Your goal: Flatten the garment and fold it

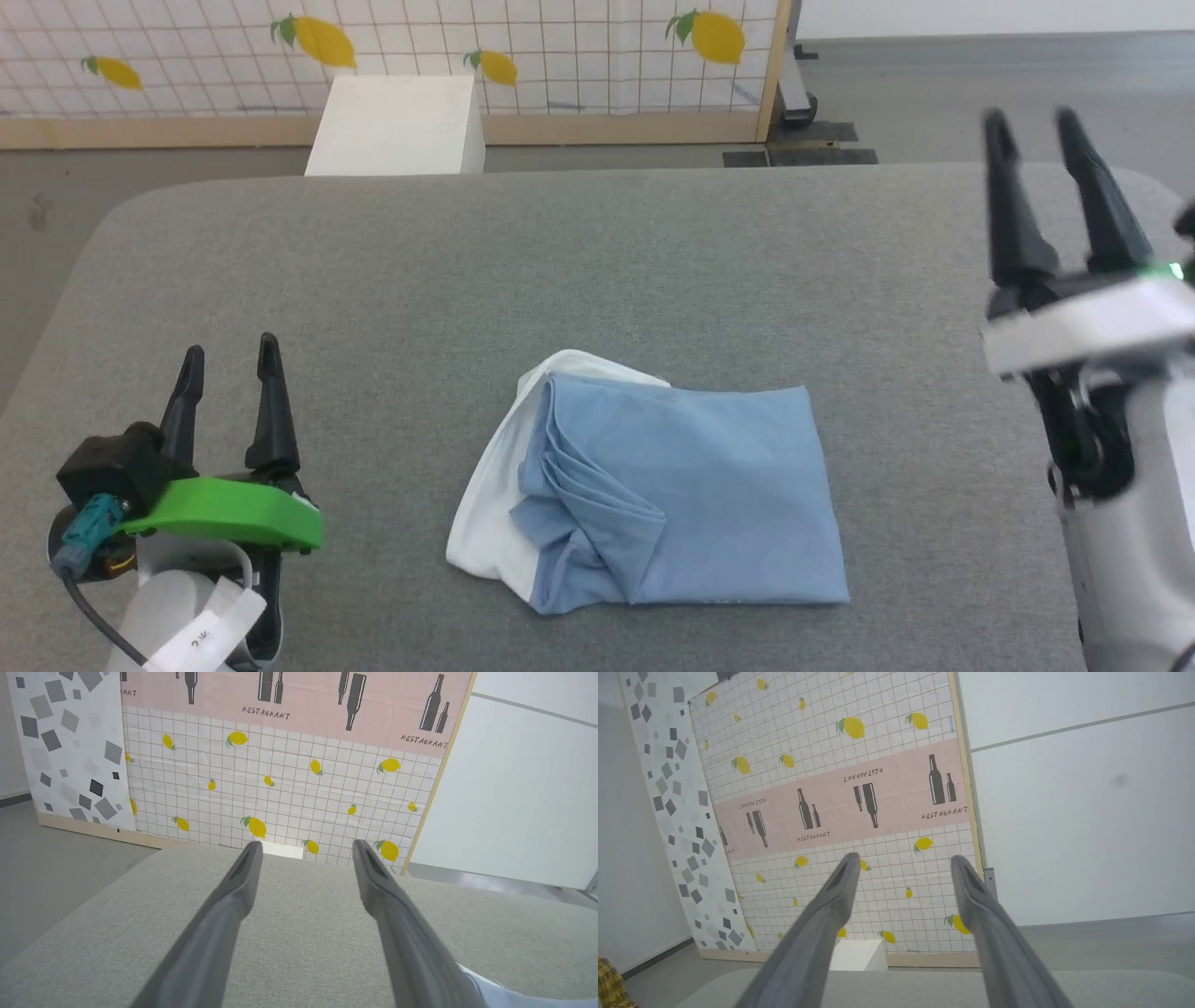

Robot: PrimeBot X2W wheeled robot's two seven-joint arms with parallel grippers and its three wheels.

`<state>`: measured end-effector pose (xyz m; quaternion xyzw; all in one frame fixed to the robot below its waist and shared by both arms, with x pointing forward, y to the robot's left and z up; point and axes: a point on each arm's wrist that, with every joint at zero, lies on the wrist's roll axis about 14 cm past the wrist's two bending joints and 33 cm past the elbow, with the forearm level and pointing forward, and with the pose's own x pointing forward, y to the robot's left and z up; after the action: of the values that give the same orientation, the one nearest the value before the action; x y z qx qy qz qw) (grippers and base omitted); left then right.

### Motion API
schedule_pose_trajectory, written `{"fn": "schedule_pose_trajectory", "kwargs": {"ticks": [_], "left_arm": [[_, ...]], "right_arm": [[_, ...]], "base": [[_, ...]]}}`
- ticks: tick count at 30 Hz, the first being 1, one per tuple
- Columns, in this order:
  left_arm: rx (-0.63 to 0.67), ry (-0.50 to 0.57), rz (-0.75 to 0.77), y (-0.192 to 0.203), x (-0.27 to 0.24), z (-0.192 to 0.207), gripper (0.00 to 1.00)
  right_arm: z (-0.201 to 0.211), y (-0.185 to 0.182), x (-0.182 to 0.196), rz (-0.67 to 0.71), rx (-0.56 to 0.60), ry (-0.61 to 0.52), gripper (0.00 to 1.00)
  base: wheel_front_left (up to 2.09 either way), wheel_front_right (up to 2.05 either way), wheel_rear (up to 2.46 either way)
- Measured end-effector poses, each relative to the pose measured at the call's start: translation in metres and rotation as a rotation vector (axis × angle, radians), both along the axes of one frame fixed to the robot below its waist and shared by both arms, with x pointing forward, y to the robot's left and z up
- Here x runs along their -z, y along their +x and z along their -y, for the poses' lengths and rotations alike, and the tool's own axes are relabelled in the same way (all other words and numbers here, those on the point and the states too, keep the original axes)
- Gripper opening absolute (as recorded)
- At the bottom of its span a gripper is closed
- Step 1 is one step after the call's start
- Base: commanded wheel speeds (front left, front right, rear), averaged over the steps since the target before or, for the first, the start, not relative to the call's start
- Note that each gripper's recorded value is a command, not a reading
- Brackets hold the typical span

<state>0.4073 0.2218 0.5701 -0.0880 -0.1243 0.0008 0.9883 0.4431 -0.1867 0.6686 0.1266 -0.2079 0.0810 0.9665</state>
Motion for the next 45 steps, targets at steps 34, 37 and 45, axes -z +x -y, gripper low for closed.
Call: {"fn": "schedule_pose_trajectory", "kwargs": {"ticks": [34, 37, 45], "left_arm": [[0.035, 0.091, -0.140, -0.020, 0.045, 0.017, 1.00], [0.034, 0.088, -0.147, -0.019, 0.046, 0.017, 1.00], [0.033, 0.089, -0.155, -0.018, 0.049, 0.016, 1.00]], "right_arm": [[-0.003, -0.053, 0.150, -0.381, 0.050, -0.143, 1.00], [-0.002, -0.053, 0.152, -0.387, 0.054, -0.141, 1.00], [0.002, -0.053, 0.156, -0.407, 0.065, -0.137, 1.00]], "base": [[0.00, 0.00, 0.00], [0.00, 0.00, 0.00], [0.00, 0.00, 0.00]]}}
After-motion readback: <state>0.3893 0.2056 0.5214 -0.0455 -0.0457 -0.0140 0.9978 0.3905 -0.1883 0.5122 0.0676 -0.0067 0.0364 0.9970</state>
